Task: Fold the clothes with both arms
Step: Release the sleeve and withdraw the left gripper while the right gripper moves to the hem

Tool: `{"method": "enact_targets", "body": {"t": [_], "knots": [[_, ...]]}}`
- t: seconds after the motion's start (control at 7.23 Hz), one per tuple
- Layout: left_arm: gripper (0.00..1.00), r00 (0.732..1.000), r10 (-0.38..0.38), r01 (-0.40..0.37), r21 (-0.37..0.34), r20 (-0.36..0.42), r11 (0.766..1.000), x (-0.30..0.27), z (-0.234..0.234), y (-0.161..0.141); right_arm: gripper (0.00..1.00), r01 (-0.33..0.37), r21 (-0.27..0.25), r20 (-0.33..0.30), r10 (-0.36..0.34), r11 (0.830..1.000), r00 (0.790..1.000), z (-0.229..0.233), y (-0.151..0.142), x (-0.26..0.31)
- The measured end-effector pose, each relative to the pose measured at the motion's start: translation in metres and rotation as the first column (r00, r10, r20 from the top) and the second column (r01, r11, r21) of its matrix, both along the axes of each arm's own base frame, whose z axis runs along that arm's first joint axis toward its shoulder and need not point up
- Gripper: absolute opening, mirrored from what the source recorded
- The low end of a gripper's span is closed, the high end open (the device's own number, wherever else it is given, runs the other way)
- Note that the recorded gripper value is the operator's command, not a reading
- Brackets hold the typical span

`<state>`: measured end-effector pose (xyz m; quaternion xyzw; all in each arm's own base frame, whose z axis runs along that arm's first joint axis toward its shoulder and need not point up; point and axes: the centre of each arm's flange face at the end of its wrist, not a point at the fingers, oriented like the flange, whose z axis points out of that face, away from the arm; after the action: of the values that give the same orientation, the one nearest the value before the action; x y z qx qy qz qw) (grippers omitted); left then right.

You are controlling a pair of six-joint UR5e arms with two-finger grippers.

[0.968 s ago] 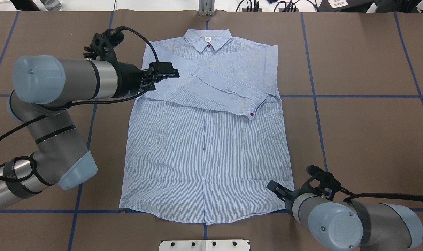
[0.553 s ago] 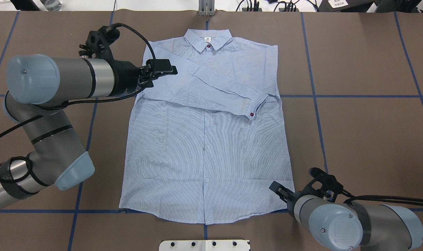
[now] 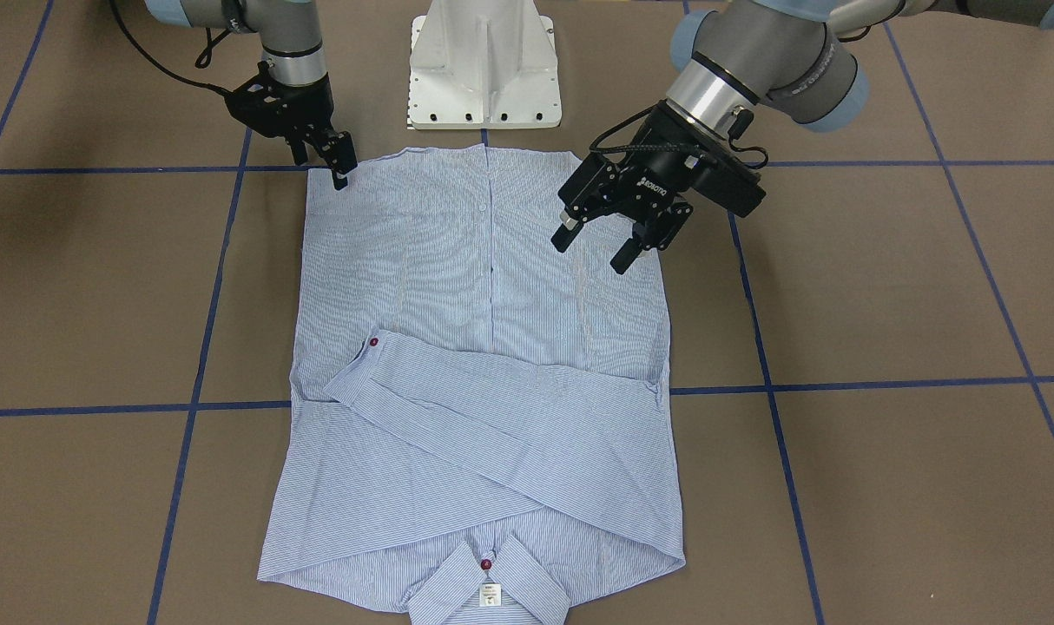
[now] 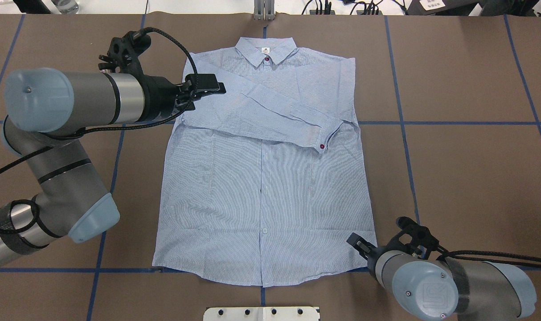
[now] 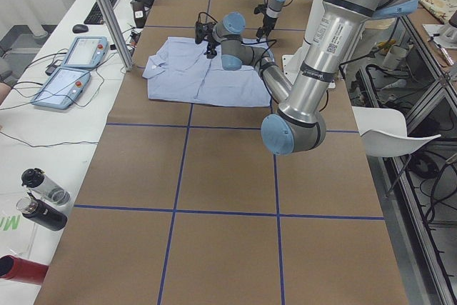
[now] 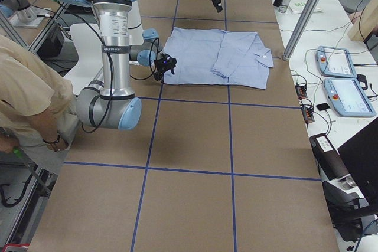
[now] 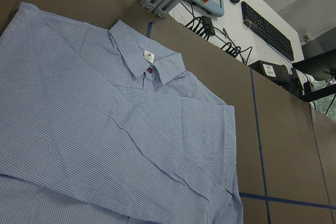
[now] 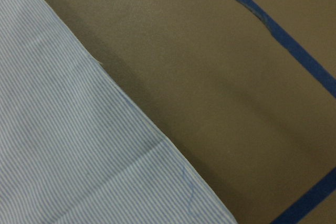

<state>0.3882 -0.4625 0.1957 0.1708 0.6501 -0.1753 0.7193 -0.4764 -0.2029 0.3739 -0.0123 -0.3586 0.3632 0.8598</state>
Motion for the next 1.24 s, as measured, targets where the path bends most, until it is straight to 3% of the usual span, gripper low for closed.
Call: {"method": "enact_targets", "body": {"t": [0.14,0.41,0.69,0.83,1.11,1.24], "knots": [[0.99,1.000,0.000,0.000,-0.001,0.001,1.000,0.000,0.000,0.000,0.84,0.004,-0.004,-0.005,-0.004,1.000,1.000,0.002,0.000,-0.001],[0.99,1.000,0.000,0.000,-0.004,0.005,1.000,0.002,0.002,0.000,0.58,0.015,-0.021,-0.007,-0.015,1.000,1.000,0.004,0.002,-0.001],[0.99,1.000,-0.011,0.011,-0.014,0.021,1.000,0.007,0.012,0.000,0.50,0.018,-0.028,-0.013,-0.019,0.999,1.000,0.007,0.002,0.000],[0.99,1.000,-0.014,0.014,-0.017,0.026,1.000,0.008,0.015,0.000,0.38,0.018,-0.029,-0.021,-0.019,0.999,1.000,0.010,0.002,0.002],[0.99,0.999,-0.015,0.016,-0.019,0.029,1.000,0.008,0.017,0.000,0.02,0.017,-0.030,-0.027,-0.018,0.999,0.999,0.013,0.002,0.005],[0.99,0.999,-0.016,0.017,-0.020,0.030,1.000,0.008,0.018,-0.001,0.01,0.019,-0.031,-0.025,-0.019,0.999,0.999,0.012,0.002,0.006]]}}
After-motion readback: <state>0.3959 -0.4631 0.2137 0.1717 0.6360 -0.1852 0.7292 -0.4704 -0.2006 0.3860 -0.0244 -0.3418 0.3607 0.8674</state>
